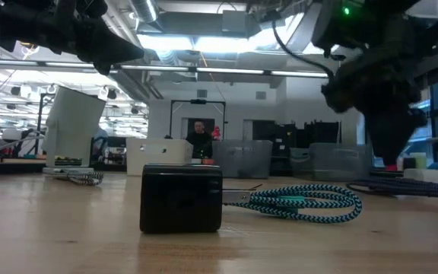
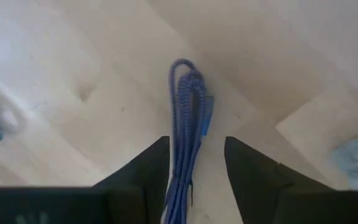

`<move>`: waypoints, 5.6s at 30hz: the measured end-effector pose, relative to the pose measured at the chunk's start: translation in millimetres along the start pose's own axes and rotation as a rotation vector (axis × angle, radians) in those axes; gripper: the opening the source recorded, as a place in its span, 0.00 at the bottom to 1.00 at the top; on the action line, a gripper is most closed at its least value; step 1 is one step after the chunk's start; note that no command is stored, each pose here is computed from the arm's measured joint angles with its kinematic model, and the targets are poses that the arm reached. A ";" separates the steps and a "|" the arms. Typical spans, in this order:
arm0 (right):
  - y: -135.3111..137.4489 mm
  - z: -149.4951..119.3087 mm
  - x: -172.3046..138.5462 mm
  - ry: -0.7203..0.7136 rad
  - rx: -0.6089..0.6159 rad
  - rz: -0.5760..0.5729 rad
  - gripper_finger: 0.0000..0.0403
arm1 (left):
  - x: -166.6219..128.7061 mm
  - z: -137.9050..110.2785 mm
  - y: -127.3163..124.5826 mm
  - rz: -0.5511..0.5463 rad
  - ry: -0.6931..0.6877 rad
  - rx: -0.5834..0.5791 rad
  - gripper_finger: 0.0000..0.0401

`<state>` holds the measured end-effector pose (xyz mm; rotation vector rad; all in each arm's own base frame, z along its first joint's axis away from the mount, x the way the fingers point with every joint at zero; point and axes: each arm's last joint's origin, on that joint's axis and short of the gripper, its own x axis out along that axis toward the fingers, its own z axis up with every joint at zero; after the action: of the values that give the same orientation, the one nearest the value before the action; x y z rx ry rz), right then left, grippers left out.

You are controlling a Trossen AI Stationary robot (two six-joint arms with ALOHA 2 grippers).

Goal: Pick and place items into bin
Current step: Remove the blue cable charger from the left black bin, then put the blue patterned charger cable into the white bin

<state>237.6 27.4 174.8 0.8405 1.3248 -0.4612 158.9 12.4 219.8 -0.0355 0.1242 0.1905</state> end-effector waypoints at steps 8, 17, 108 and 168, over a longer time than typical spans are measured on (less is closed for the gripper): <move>8.3 26.5 -64.6 -0.214 -0.094 0.006 0.42 | 0.0 0.0 0.5 0.009 0.000 0.002 0.00; 29.2 99.7 -161.1 -0.942 -0.262 0.087 0.42 | 0.0 0.0 0.7 0.018 -0.001 0.002 0.00; -28.1 300.9 -102.3 -0.173 0.151 -0.221 0.05 | -0.2 -5.0 0.4 0.005 0.052 -0.010 0.00; 119.1 131.3 -39.1 -0.234 -0.495 -0.014 0.46 | 0.0 -2.7 0.4 0.009 0.026 -0.155 0.00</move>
<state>401.3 -2.7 247.3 0.3542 1.1569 -0.2170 158.5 12.6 217.2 -0.1919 0.1349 0.2082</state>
